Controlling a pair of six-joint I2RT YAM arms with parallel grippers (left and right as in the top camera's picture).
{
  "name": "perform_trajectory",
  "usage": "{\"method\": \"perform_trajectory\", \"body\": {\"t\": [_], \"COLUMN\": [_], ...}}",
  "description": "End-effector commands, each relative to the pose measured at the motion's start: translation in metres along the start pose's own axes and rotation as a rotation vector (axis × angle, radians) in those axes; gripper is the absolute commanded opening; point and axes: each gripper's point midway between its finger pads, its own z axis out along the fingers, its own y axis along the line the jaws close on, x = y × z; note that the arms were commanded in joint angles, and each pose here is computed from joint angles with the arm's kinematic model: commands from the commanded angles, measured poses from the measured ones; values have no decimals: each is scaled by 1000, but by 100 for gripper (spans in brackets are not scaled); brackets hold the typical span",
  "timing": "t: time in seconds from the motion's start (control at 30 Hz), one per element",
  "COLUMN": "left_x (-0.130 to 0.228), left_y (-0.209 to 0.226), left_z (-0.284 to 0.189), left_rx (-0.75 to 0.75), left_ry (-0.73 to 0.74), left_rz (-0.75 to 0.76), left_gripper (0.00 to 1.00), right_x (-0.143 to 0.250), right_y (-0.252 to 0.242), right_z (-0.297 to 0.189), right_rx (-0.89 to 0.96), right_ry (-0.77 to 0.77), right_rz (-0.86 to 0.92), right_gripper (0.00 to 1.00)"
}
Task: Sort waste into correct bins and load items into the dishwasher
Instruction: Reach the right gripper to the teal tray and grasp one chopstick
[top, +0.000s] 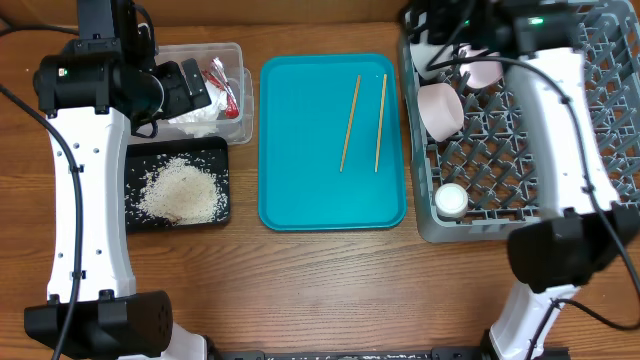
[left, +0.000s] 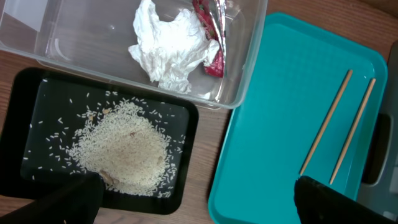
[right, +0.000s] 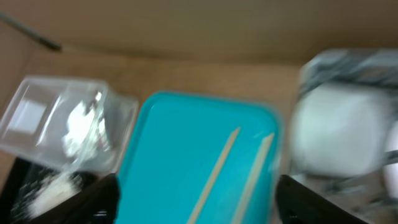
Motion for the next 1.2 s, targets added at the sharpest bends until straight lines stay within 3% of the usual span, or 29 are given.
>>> {"method": "perform_trajectory", "body": {"t": [0.0,0.13,0.23,0.43,0.63,0.87,1.17], "left_x": [-1,-1,-2,-1,-2,-2,-2], "left_y": [-2,-2,-2,-2,-2,-2,-2], "left_z": [-2,-2,-2,-1,-2,-2,-2], "left_rx": [-5,-5,-4,-5,-4,-4,-4], "left_ry": [-10,-10,-10,-10,-10,-11,-10], "left_rz": [-3,-3,-3,-3,-3,-3,-3], "left_gripper": [100,100,100,100,100,100,100], "right_x": [58,91,113,156,188,218,260], "right_y": [21,9,15,3,-9,-13,-26], "right_z": [65,101,123,153,164,170,166], "right_rx": [45,318,366,414,443,424,452], "right_ry": [166,169,205,323,425,503,613], "right_rz": [131,177,137,129,137,142,149], "right_gripper": [68,65,65,61,45,42,22]}}
